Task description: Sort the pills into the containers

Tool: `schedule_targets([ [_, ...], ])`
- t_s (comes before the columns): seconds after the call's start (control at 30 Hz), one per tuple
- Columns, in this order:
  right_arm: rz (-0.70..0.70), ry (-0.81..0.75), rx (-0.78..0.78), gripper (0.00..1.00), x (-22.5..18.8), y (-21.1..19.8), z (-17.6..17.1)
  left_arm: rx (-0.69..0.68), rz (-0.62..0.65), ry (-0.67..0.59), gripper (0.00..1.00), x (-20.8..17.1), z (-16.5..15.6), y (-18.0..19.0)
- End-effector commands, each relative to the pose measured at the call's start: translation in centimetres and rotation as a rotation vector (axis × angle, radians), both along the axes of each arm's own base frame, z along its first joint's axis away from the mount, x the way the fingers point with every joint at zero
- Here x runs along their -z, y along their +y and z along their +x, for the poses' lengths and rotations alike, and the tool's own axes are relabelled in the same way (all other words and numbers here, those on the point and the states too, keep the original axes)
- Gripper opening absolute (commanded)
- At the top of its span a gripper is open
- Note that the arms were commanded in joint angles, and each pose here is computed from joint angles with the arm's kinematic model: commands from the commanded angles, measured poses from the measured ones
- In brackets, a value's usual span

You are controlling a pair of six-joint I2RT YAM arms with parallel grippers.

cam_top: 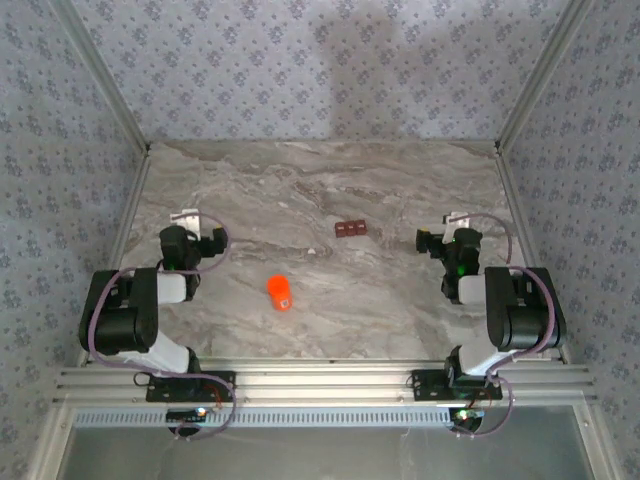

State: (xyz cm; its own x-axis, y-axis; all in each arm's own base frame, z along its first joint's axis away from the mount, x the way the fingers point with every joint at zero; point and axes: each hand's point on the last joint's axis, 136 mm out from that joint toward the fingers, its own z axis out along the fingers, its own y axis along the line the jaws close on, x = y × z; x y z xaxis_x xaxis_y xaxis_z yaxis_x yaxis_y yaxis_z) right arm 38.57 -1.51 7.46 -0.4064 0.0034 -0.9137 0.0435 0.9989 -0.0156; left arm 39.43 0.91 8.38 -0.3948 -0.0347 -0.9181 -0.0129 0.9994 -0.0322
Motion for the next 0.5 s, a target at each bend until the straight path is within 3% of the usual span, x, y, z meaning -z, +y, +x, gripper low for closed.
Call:
schedule_targets([
  [0.0, -0.013, -0.024, -0.009, 1.00, -0.98, -0.07, 0.60, -0.007, -0.002, -0.011, 1.00, -0.43, 0.40, 0.08],
  [0.47, -0.002, -0.024, -0.010, 1.00, -0.98, -0.16, 0.61, -0.009, -0.005, -0.009, 1.00, -0.45, 0.46, 0.18],
])
